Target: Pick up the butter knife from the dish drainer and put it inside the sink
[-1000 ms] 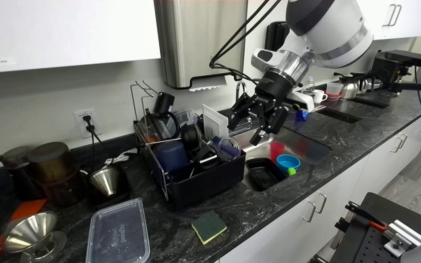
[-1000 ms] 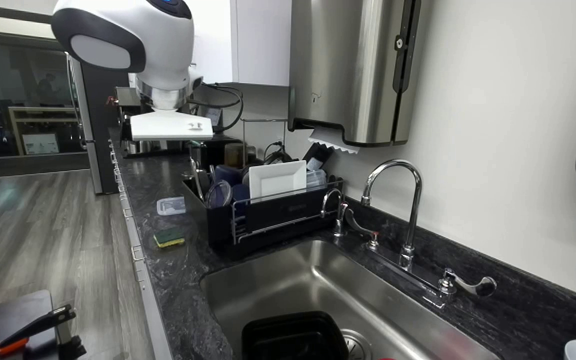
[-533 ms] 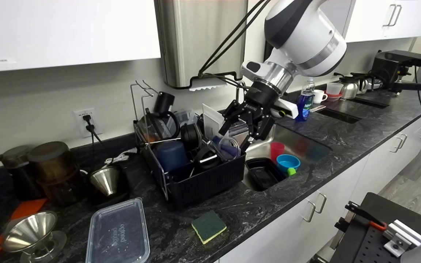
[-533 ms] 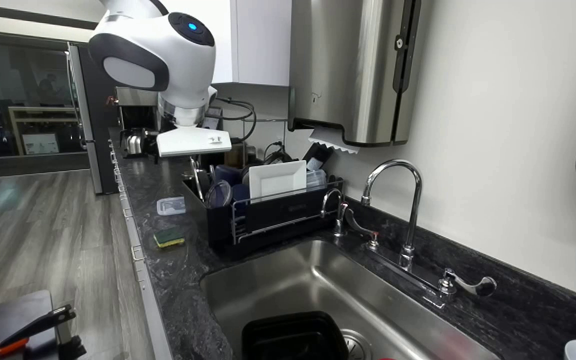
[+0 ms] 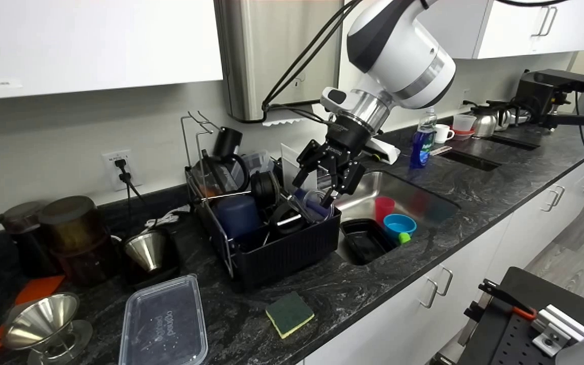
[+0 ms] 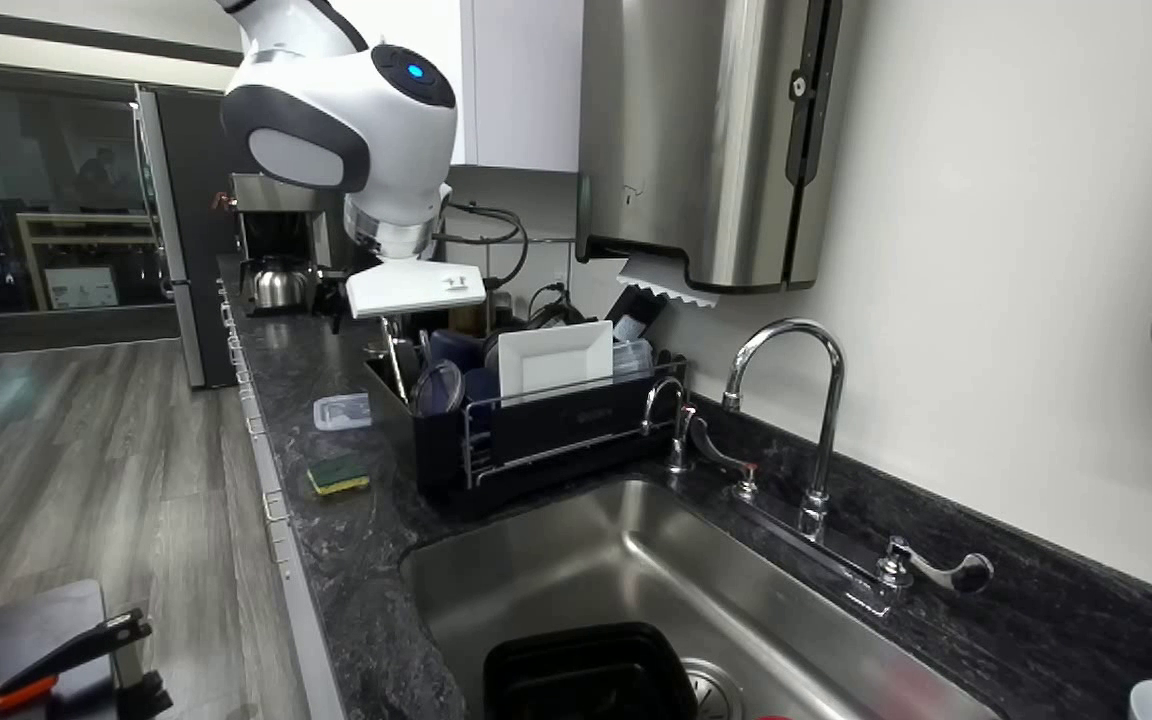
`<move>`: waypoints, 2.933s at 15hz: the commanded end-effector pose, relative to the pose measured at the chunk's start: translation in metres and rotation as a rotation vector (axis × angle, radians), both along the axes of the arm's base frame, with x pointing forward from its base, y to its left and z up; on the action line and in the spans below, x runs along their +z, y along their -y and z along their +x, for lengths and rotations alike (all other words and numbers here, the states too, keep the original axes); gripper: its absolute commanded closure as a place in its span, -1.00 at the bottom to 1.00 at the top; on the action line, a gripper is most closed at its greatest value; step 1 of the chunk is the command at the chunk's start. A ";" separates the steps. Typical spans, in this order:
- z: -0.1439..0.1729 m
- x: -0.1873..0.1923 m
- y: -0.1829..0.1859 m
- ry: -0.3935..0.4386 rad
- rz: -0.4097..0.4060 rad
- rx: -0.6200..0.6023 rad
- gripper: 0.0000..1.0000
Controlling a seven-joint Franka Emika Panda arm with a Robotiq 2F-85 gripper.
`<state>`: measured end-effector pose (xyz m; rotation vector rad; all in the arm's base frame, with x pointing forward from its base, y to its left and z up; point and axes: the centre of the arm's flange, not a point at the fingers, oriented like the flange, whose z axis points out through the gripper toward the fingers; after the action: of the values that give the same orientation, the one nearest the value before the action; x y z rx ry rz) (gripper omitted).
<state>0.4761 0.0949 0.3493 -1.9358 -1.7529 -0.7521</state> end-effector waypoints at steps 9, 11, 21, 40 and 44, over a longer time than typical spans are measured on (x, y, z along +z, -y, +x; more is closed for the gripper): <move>0.032 -0.029 -0.015 -0.004 -0.001 0.039 -1.00; 0.034 -0.031 -0.020 -0.006 0.000 0.048 -1.00; 0.033 -0.033 -0.026 -0.003 -0.006 0.067 0.06; 0.031 -0.013 -0.021 0.032 -0.002 0.056 0.95; 0.030 0.014 -0.021 0.033 0.013 0.026 0.95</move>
<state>0.5122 0.1151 0.3415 -1.9090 -1.7872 -0.7517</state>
